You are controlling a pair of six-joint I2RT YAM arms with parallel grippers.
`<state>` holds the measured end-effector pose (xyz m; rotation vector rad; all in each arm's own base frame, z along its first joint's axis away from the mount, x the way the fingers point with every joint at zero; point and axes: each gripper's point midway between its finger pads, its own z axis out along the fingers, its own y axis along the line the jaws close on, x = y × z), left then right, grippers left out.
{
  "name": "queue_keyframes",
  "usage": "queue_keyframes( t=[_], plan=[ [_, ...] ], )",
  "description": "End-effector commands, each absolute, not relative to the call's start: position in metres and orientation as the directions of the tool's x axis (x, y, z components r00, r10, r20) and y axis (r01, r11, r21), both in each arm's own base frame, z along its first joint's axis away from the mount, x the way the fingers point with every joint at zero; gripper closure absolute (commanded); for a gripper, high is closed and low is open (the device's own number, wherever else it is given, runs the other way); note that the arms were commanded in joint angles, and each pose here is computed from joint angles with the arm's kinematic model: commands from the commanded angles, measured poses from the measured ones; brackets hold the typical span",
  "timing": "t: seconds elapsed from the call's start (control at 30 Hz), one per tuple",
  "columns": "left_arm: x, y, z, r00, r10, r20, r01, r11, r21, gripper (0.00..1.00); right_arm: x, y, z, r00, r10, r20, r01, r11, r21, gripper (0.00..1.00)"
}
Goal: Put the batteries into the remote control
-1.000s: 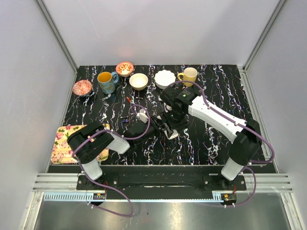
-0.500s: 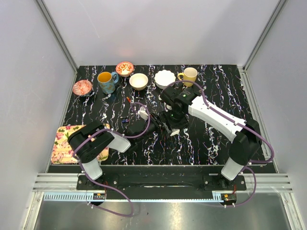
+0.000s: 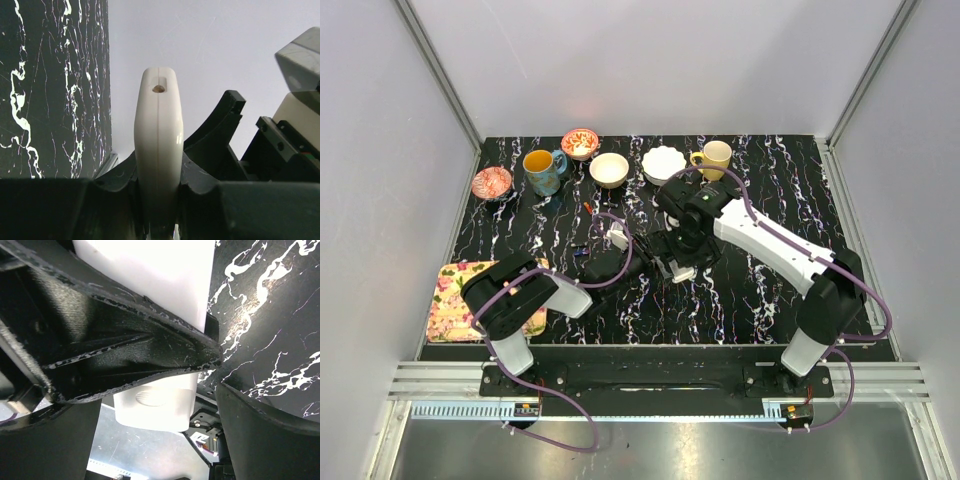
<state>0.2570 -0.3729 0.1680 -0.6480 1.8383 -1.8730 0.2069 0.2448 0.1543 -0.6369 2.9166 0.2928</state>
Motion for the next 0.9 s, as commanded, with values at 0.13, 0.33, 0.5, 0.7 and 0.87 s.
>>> queue_keyframes(
  t=[0.13, 0.33, 0.5, 0.7, 0.87],
  plan=[
    [0.238, -0.362, 0.273, -0.813, -0.582, -0.011, 0.262, -0.348, -0.900, 1.00, 0.231, 0.272, 0.217, -0.873, -0.289, -0.392, -0.409, 0.872, 0.269, 0.00],
    [0.241, -0.365, 0.269, -0.815, -0.579, -0.017, 0.261, -0.342, -0.903, 1.00, 0.228, 0.263, 0.260, -0.848, -0.224, -0.480, -0.397, 0.869, 0.295, 0.00],
    [0.242, -0.357, 0.274, -0.818, -0.574, -0.042, 0.284, -0.338, -0.897, 1.00, 0.231, 0.235, 0.262, -0.844, -0.101, -0.528, -0.306, 0.898, 0.317, 0.00],
    [0.232, -0.343, 0.289, -0.846, -0.515, -0.136, 0.348, -0.341, -0.873, 1.00, 0.215, 0.243, 0.260, -0.827, 0.132, -0.546, -0.279, 0.747, 0.603, 0.00],
    [0.218, -0.339, 0.304, -0.854, -0.482, -0.197, 0.398, -0.359, -0.844, 1.00, 0.204, 0.247, 0.245, -0.829, 0.223, -0.512, -0.266, 0.649, 0.713, 0.00]
  ],
)
